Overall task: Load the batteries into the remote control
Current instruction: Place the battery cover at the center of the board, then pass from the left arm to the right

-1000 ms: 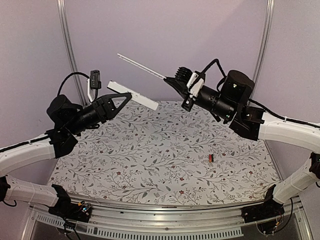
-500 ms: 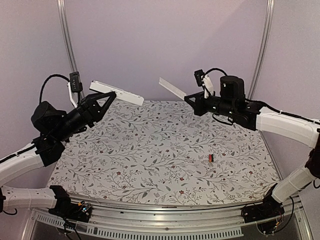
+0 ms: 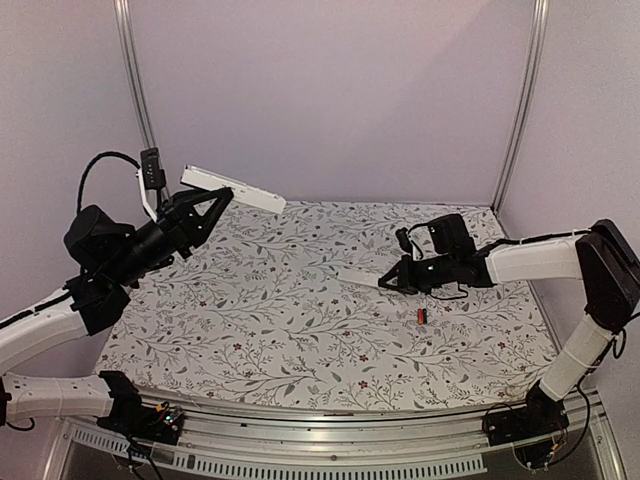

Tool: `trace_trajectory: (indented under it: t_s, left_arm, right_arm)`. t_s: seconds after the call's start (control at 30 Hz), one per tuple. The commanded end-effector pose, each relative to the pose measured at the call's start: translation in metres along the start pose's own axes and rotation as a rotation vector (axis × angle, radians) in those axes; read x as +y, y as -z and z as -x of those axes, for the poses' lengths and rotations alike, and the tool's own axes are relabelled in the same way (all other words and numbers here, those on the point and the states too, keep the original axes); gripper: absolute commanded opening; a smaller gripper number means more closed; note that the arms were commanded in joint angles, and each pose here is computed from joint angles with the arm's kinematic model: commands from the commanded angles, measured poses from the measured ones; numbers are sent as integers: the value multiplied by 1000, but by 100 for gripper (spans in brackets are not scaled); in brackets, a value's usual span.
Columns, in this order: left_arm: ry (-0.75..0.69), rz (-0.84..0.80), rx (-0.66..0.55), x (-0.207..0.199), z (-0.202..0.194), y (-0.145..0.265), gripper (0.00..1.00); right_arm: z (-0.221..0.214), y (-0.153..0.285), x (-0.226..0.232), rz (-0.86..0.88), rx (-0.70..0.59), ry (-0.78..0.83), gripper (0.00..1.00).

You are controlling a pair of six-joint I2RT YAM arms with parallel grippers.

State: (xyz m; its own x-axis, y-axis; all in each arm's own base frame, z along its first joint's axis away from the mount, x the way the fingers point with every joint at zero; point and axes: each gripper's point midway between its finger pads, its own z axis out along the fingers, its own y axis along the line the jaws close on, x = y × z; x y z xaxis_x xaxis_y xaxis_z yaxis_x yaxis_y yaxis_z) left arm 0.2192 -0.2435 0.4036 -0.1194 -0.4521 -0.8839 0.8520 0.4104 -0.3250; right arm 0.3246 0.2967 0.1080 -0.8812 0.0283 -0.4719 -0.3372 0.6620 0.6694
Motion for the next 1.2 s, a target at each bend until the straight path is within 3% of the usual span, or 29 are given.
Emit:
trace_trajectory:
  t_s: [0.0,0.1,0.33,0.5,0.67,0.8,0.9,0.97,1.17]
  left_arm:
    - [-18,20,6,6,-4,1,0]
    - [-20,18,8,6,-5,0,0]
    - [-36,-3,20,1,-4,-1,0]
    - [-64,-35,68,-6,-9,-2,0]
    - [-134,-141,127,-26,-25,-2,0]
    - [-203,-288,228,-49,-50,0,0]
    - [-251,-373,264,-64,-63,4,0]
    - [-278,-430,264,-75,-68,8,0]
    - [-344,-531,251,-99,-78,12,0]
  right_arm:
    - [-18,-10,-10,57,78,-88,0]
    - [-26,-14,-22,41,99,-119,2]
    - [-26,-13,-34,2,120,-141,41]
    - [4,7,-19,-58,69,-27,49]
    - [53,48,71,21,-84,320,59]
    - [26,91,203,310,-171,863,97]
    - [1,126,266,519,-274,1081,99]
    - [-14,137,288,610,-294,1134,99]
    - [-35,113,306,559,-257,1209,98]
